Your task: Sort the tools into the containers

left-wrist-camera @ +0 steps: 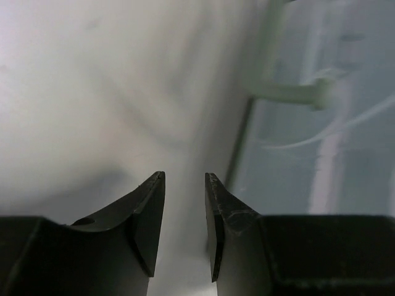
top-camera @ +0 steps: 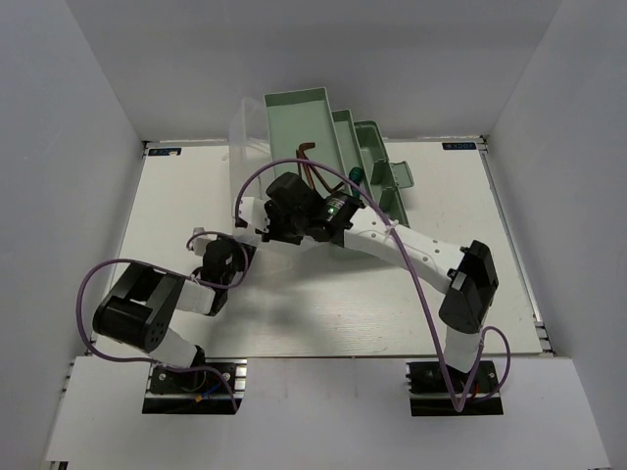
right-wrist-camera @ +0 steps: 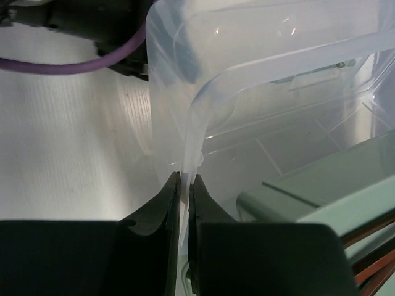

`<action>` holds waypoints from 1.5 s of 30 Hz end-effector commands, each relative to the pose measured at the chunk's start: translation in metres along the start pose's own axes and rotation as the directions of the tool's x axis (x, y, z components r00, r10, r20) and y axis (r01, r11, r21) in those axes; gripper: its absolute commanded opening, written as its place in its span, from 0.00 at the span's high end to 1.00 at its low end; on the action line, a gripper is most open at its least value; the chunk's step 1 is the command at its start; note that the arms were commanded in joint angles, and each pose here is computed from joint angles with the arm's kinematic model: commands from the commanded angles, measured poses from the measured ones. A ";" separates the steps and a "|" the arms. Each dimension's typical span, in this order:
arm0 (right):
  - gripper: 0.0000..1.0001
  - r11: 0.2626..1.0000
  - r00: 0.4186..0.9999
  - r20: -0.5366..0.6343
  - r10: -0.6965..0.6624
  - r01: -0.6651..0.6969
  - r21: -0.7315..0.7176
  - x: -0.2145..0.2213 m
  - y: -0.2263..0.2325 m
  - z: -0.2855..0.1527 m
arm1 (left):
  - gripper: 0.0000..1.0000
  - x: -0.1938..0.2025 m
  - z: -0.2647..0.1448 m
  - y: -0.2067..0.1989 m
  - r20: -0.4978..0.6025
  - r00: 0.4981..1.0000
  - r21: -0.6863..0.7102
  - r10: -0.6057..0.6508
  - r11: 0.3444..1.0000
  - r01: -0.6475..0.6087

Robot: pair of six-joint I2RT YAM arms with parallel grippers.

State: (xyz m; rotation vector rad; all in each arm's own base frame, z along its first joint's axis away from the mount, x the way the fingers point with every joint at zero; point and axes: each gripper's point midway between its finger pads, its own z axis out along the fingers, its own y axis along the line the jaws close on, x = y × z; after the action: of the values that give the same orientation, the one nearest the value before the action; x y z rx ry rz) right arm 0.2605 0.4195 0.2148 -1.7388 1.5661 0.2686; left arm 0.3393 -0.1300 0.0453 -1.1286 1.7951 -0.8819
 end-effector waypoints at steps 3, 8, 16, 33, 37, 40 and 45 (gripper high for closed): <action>1.00 0.990 0.975 0.213 -0.055 0.025 0.142 -0.061 -0.032 -0.050 | 0.57 -0.013 0.007 -0.080 0.005 1.000 0.236 0.007 0.972 -0.008; 0.44 0.994 0.984 0.172 -0.040 0.021 0.110 -0.056 -0.026 -0.053 | 0.57 -0.019 0.011 -0.107 -0.010 0.999 0.303 0.034 0.953 -0.029; 0.44 0.985 0.990 0.107 -0.091 0.074 0.154 -0.056 -0.026 -0.125 | 0.57 -0.032 0.020 -0.108 0.004 0.998 0.262 0.056 0.963 -0.055; 1.00 0.679 0.740 -0.254 0.623 -0.350 0.645 0.257 -0.140 -0.169 | 0.58 -0.042 0.020 -0.182 -0.016 0.988 0.382 0.152 0.914 -0.134; 1.00 0.593 0.628 -0.195 0.753 -0.521 0.613 0.300 -0.119 -0.141 | 0.58 -0.040 0.011 -0.206 -0.017 0.981 0.425 0.193 0.889 -0.168; 1.00 0.522 0.499 -0.191 0.845 -0.695 0.495 0.319 -0.097 -0.116 | 0.58 -0.036 0.006 -0.218 -0.028 0.975 0.447 0.222 0.875 -0.187; 1.00 0.379 0.360 -0.121 0.925 -0.897 0.226 0.310 -0.065 -0.083 | 0.60 -0.022 -0.002 -0.242 -0.092 0.960 0.517 0.264 0.837 -0.180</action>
State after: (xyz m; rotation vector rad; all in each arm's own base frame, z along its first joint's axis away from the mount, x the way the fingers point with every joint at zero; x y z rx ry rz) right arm 0.3813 0.0896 0.1089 -0.6630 2.5616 0.1059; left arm 0.4430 -0.1628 0.2153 -0.6911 1.6631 -1.0957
